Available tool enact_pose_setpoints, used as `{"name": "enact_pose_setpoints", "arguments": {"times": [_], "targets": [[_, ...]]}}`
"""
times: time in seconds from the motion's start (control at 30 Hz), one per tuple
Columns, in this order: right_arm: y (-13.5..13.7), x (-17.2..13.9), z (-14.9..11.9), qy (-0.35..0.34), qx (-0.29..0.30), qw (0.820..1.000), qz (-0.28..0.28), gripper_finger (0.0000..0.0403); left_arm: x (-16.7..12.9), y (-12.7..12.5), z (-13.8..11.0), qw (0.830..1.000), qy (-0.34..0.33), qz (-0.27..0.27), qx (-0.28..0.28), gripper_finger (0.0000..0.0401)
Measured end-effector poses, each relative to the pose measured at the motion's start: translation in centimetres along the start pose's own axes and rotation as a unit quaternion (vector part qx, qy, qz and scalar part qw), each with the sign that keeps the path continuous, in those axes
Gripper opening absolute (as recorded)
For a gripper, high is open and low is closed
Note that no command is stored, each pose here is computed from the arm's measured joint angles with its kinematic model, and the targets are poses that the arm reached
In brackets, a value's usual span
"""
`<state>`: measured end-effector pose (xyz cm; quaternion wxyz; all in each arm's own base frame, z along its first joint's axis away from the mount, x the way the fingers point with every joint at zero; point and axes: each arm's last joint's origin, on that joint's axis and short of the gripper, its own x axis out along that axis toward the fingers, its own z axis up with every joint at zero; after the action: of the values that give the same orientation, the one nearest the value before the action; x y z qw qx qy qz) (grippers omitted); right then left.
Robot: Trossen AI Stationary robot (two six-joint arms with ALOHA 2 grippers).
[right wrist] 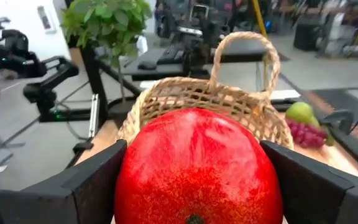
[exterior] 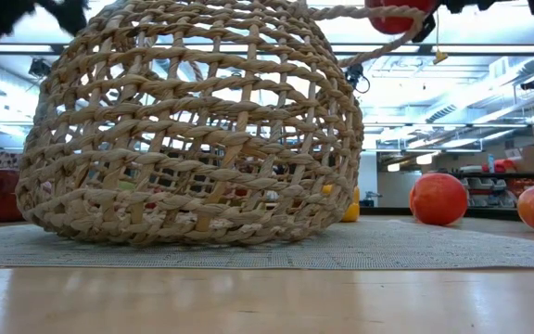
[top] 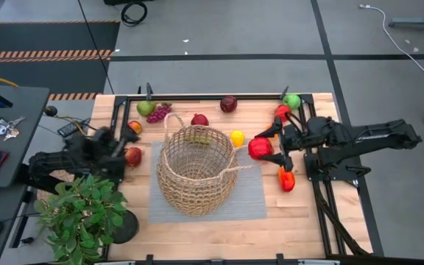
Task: Build produce basket
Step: Put the red apple into the brown woven basket
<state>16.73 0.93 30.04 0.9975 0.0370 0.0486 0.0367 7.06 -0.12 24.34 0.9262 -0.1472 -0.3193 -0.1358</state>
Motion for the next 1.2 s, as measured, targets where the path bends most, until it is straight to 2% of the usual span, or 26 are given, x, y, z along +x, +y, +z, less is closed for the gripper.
{"name": "enact_pose_setpoints", "arguments": {"times": [0.13,0.23,0.3,0.4,0.47,0.53,0.6,0.7,0.77,0.83,0.93,1.07,1.13,1.2], "targets": [[-0.1,0.2,-1.0,-0.049,-0.009,0.999,-0.021,0.0358,0.0,-0.8,1.1,0.996,-0.031,-0.071,0.049,0.0389],[-0.1,0.2,0.0,-0.178,0.009,0.984,-0.013,0.0358,0.1,-0.9,0.9,0.984,-0.014,-0.098,0.147,0.0389],[-0.1,0.2,0.4,-0.242,0.012,0.97,-0.009,0.0358,0.1,-0.7,0.4,0.97,0.003,-0.095,0.222,0.0389],[0.0,0.0,0.9,-0.286,-0.011,0.958,-0.014,0.0358,0.1,-0.6,0.1,0.94,0.008,-0.086,0.33,0.0389],[0.0,-0.4,1.5,-0.321,-0.022,0.946,-0.023,0.0358,0.1,-0.5,0.1,0.924,0.004,-0.082,0.374,0.0389],[-0.1,-0.7,2.0,-0.335,-0.028,0.941,-0.031,0.0358,0.1,-0.5,0.2,0.918,0.0,-0.063,0.392,0.0389],[-0.3,-1.1,2.9,-0.336,-0.029,0.941,-0.04,0.0358,0.2,-0.1,0.4,0.925,-0.001,-0.001,0.379,0.0389],[-0.7,-1.3,4.5,-0.306,-0.022,0.95,-0.063,0.0358,0.0,0.9,0.2,0.937,0.015,0.148,0.316,0.0389],[-1.1,-1.0,5.0,-0.257,-0.006,0.964,-0.074,0.0358,-0.3,1.6,-0.3,0.932,0.036,0.248,0.261,0.0389],[-1.5,-0.6,5.2,-0.187,0.009,0.979,-0.085,0.0358,-0.5,2.2,-0.9,0.925,0.052,0.31,0.214,0.0389],[-1.8,-0.4,5.3,-0.085,0.021,0.991,-0.099,0.0358,-0.7,2.4,-1.5,0.926,0.096,0.327,0.165,0.0389],[-2.4,0.1,4.8,0.015,0.038,0.992,-0.115,0.0358,-1.0,2.5,-2.2,0.925,0.151,0.335,0.095,0.0389],[-2.4,0.1,4.5,0.037,0.05,0.991,-0.118,0.0358,-1.1,2.6,-2.5,0.921,0.17,0.344,0.064,0.0389],[-2.3,0.0,4.9,0.029,0.055,0.992,-0.111,0.0358,-1.2,2.6,-2.8,0.923,0.189,0.331,0.046,0.0389]]}}
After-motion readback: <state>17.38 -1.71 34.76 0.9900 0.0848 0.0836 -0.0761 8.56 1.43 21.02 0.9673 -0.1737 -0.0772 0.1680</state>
